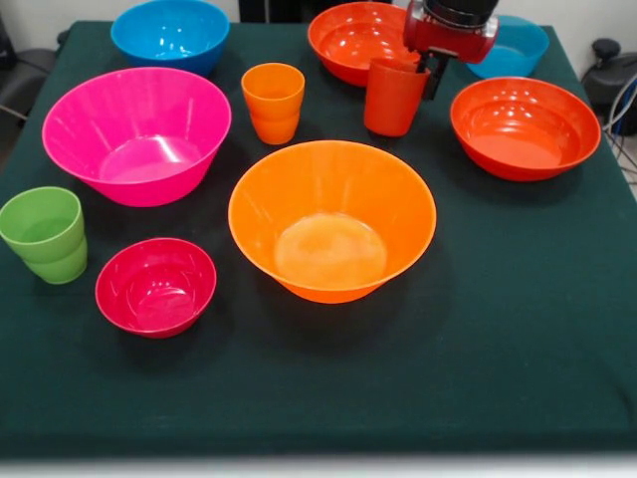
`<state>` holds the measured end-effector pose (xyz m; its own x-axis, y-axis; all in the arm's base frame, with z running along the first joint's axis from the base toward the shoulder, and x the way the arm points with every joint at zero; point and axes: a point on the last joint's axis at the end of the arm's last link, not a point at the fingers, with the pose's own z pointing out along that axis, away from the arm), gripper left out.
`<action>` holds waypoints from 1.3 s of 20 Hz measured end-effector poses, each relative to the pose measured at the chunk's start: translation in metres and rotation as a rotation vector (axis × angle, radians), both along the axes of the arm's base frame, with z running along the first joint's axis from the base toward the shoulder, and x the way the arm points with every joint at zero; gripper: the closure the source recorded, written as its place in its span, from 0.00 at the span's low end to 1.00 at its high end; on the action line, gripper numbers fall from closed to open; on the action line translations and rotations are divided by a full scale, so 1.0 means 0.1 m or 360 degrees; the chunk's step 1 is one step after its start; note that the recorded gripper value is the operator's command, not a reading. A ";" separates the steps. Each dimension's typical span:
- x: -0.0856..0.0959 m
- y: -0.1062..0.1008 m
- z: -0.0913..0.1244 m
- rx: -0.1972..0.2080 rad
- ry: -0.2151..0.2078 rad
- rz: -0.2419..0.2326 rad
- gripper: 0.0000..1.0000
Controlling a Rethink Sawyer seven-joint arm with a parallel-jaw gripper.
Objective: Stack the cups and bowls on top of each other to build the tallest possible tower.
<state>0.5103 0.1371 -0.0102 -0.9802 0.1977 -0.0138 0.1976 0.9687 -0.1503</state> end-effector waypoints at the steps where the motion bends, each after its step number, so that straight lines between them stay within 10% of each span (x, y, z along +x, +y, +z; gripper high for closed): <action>1: 0.00 0.00 0.00 0.0000 0.0000 -0.0003 1.00; 11: 0.02 0.00 0.05 -0.0006 -0.0011 -0.0003 1.00; 26: 0.54 0.08 0.76 0.0037 -0.0010 -0.0048 1.00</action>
<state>0.5644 0.1454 0.0655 -0.9737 0.2275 -0.0152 0.2276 0.9655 -0.1264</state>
